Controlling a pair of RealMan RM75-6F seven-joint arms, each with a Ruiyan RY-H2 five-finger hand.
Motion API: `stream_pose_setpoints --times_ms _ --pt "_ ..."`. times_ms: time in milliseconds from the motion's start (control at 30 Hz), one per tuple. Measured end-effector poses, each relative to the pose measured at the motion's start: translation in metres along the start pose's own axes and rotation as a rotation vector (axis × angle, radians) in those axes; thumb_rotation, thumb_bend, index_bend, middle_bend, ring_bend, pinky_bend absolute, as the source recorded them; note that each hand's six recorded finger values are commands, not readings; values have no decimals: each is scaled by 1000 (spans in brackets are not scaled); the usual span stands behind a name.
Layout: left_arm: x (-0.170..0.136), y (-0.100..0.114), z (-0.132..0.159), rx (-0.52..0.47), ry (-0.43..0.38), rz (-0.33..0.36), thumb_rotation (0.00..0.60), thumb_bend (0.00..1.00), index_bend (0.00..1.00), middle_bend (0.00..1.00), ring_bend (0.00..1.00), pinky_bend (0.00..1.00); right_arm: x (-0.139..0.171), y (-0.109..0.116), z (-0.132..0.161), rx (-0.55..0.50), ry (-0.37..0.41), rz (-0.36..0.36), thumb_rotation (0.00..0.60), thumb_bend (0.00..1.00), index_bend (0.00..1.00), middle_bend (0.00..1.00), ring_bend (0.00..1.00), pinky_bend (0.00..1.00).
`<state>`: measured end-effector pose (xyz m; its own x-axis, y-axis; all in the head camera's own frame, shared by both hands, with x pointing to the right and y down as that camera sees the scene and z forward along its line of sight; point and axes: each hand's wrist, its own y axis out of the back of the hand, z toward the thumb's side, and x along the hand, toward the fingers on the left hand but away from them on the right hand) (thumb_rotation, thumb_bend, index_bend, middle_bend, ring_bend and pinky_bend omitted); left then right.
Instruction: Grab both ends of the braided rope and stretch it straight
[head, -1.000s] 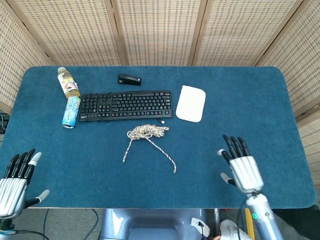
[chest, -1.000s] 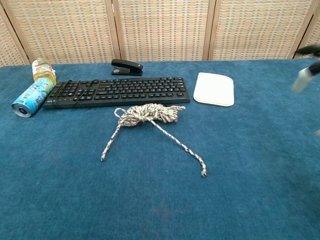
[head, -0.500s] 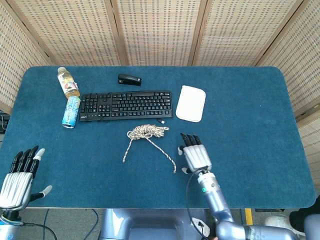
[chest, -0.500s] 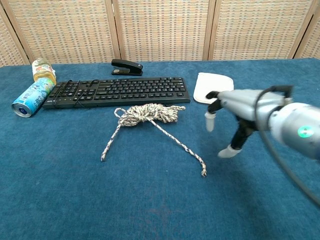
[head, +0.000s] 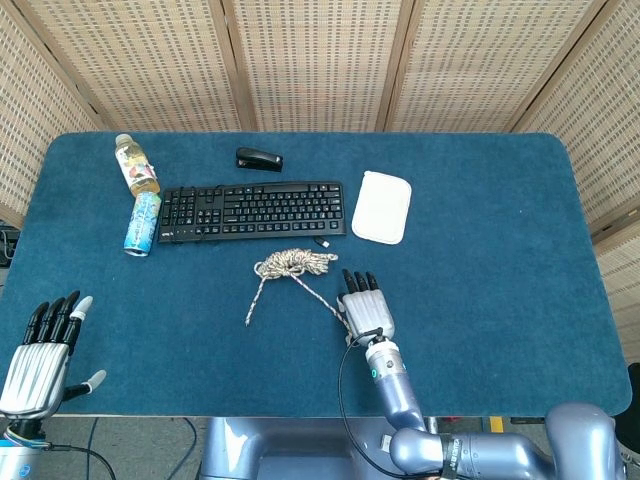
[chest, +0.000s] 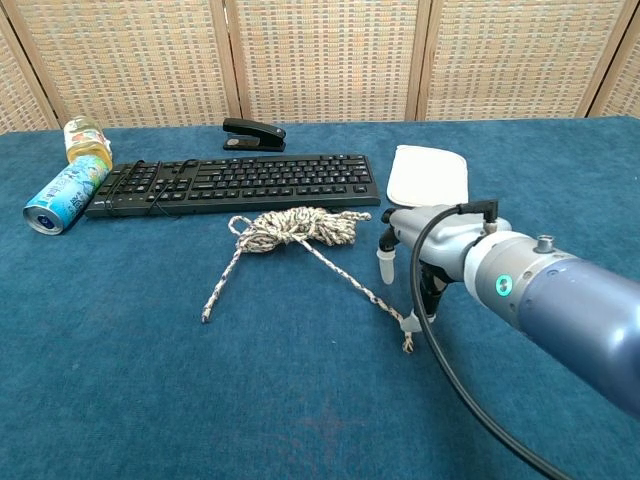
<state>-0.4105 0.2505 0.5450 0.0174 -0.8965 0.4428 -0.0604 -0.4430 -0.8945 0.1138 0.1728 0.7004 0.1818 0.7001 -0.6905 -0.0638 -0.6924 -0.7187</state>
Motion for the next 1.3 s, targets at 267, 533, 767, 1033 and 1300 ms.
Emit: stream_pose_setpoints --times_ms 267,533,767,1033,1300 --pt "0 -2 2 6 -5 -4 600 0 0 0 0 0 -8 -6 3 -19 -21 7 600 0 427 0 0 0" --pt "1 -3 2 8 0 -5 600 0 0 0 0 0 -17 -11 2 -39 -51 20 600 0 427 0 0 0" --pt "2 -4 3 11 -2 -9 600 0 0 0 0 0 -22 -14 3 -24 -59 18 600 47 443 0 0 0" --pt "3 -5 3 13 -1 -11 600 0 0 0 0 0 -29 -11 -3 25 -85 -17 600 165 474 0 0 0" --pt "3 -5 4 14 -3 -12 600 0 0 0 0 0 -33 -8 -8 55 -94 -44 600 259 480 0 0 0"
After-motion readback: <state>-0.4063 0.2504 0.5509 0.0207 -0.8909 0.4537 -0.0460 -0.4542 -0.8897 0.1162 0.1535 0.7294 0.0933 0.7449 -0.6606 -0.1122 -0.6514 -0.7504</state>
